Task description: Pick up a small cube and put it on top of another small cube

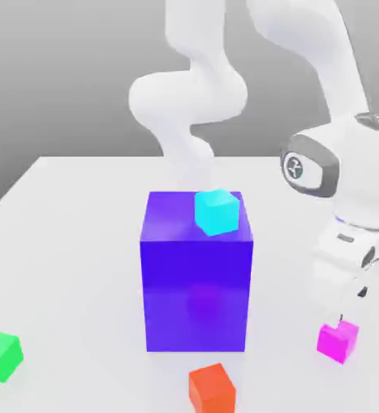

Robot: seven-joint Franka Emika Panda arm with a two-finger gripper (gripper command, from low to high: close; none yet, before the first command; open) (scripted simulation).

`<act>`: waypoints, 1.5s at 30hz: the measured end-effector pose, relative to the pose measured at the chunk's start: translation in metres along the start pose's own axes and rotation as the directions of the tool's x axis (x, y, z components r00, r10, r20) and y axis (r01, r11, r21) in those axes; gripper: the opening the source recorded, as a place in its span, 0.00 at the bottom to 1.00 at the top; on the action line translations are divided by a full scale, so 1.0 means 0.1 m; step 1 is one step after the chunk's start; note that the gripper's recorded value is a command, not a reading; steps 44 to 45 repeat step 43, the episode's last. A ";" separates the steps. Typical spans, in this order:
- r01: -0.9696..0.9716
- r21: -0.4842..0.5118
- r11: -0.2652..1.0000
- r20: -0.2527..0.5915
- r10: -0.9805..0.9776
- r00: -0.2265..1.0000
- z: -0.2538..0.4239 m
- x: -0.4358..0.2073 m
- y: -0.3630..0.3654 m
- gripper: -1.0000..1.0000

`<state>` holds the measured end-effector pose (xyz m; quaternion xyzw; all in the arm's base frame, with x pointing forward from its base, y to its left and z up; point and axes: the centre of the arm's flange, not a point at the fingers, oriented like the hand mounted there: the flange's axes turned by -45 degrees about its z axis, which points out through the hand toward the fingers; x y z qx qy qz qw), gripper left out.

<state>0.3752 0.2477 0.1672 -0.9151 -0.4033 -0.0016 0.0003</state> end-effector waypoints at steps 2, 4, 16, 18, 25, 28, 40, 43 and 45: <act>0.002 0.001 1.000 0.002 -0.002 1.000 0.24 -0.01 -0.01 0.50; 0.003 0.001 1.000 0.003 -0.003 1.000 0.34 -0.01 -0.01 0.00; 0.008 0.007 1.000 0.001 -0.008 1.000 -0.21 0.00 -0.04 0.00; -0.055 0.014 0.998 0.003 0.055 0.998 -0.29 -0.06 0.30 0.00; -0.376 0.024 0.926 0.012 0.376 0.927 -0.43 -0.83 1.99 0.00; -0.491 0.024 0.871 0.013 0.491 0.871 -0.48 -1.32 2.55 0.00; -0.831 0.000 0.557 0.003 0.831 0.557 -0.19 -3.74 3.95 1.00; -0.831 0.000 0.557 0.003 0.831 0.557 -0.19 -3.74 3.95 1.00; -0.831 0.000 0.557 0.003 0.831 0.557 -0.19 -3.74 3.95 1.00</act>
